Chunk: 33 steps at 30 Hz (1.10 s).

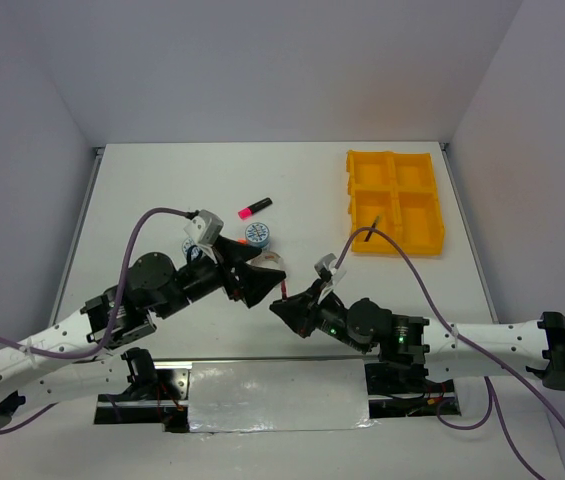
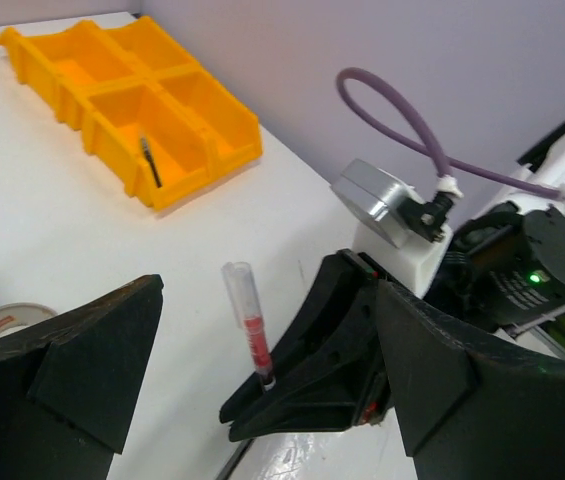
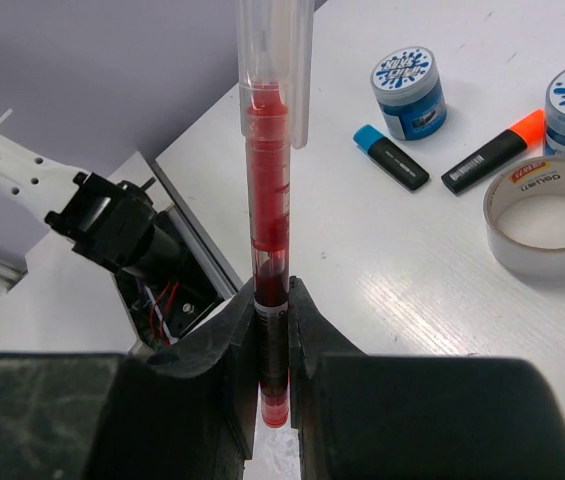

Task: Sort the stationery into containers
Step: Close the pen cap on the pen.

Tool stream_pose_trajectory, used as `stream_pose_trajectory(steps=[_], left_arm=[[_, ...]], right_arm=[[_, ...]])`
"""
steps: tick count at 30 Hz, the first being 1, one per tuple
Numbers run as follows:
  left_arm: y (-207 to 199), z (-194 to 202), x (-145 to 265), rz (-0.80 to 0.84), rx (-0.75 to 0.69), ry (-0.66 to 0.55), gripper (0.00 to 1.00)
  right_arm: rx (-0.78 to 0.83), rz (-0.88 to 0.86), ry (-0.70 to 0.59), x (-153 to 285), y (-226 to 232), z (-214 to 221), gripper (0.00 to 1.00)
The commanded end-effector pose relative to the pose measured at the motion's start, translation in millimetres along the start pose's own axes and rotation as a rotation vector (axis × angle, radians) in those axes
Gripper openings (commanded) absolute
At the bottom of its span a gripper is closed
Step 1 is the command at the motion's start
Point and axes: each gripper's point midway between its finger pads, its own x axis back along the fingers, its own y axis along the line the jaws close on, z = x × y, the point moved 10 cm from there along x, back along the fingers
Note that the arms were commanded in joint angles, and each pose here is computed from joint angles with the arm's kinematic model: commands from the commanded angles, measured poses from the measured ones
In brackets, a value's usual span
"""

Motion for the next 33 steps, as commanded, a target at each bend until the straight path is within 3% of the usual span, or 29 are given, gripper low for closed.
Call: stream_pose_trajectory(steps=[1, 12, 21, 28, 33], left_arm=[[3.5, -11.6, 0.7, -0.078, -0.056, -0.037, 0.99], [-1.3, -15.4, -13.0, -0.044, -0.063, -0.045, 0.9], [1.7, 0.2, -19.8, -0.017, -0.036, -0.026, 0.66], [4.5, 8.6, -23.2, -0.018, -0.031, -0.005, 0.65], [6.2, 12.8, -23.3, -0.022, -0.026, 0.005, 0.47]], right_arm=[[0.005, -0.037, -0.03, 0.2, 7.3, -11.9, 0.0], [0.024, -0.085, -0.007, -0.8, 11.7, -10.6, 0.0], [0.022, -0.079, -0.001, -2.1, 11.9, -10.0, 0.0], [0.025, -0.074, -0.001, -2.0, 11.7, -10.0, 0.0], [0.023, -0.067, -0.005, -2.6, 11.9, -11.6, 0.0]])
